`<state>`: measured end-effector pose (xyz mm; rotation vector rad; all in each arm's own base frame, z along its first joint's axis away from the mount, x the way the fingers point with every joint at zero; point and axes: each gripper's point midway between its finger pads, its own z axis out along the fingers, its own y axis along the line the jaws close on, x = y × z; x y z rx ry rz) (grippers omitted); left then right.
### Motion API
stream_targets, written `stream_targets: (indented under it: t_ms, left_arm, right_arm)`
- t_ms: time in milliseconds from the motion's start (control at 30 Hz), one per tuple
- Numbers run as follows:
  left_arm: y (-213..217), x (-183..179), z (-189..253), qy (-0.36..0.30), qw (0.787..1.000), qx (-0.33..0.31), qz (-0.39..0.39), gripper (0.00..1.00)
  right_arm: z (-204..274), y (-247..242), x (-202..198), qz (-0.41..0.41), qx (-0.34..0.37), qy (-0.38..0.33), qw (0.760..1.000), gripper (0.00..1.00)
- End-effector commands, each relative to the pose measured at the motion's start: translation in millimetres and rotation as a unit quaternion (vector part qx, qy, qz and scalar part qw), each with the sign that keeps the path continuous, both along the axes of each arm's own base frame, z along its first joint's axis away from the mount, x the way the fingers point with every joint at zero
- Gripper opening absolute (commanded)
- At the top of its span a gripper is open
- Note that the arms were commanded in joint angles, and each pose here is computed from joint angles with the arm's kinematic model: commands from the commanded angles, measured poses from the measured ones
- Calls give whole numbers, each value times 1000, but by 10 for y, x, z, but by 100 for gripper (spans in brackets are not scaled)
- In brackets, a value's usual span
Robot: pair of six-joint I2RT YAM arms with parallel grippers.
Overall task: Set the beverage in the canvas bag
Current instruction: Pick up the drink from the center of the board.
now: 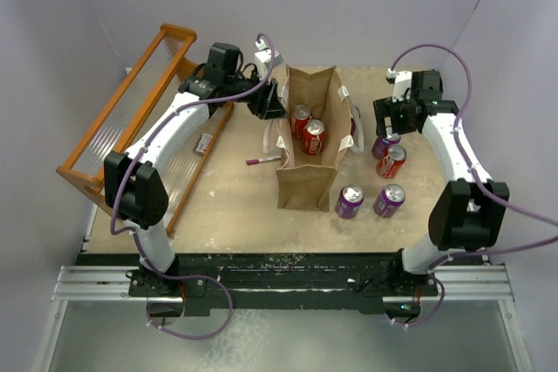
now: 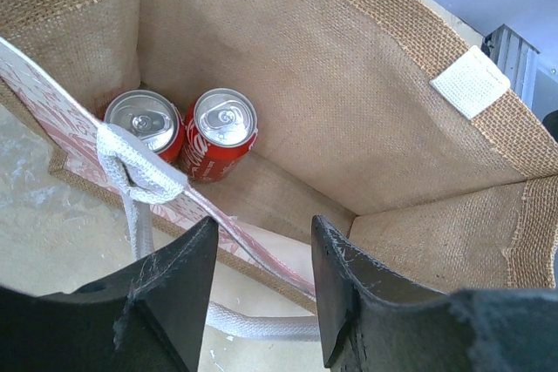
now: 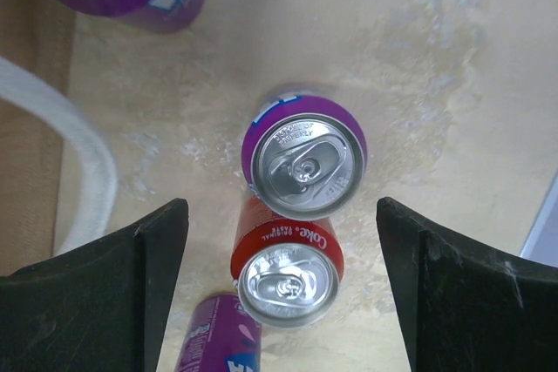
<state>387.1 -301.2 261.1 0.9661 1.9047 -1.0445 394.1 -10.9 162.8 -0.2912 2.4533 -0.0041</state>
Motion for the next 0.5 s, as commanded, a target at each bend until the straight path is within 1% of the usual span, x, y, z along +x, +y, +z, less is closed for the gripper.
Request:
stream_targets:
  t_ms: [0, 133, 267, 467]
  left_arm:
    - [-30, -12, 439, -56, 998, -30, -6, 51]
    - [-27, -11, 434, -56, 998, -30, -6, 50]
    - [-30, -8, 432, -56, 998, -30, -6, 50]
    - [-23, -3, 432, -60, 998, -27, -7, 50]
  right_arm:
    - [-37, -49, 31, 7, -11, 19, 1000, 90]
    - [-201, -105, 76, -3, -21, 41, 999, 90]
    - [-261, -98, 184, -6, -16, 38, 999, 89]
    - [-376, -83, 298, -5, -9, 49, 999, 84]
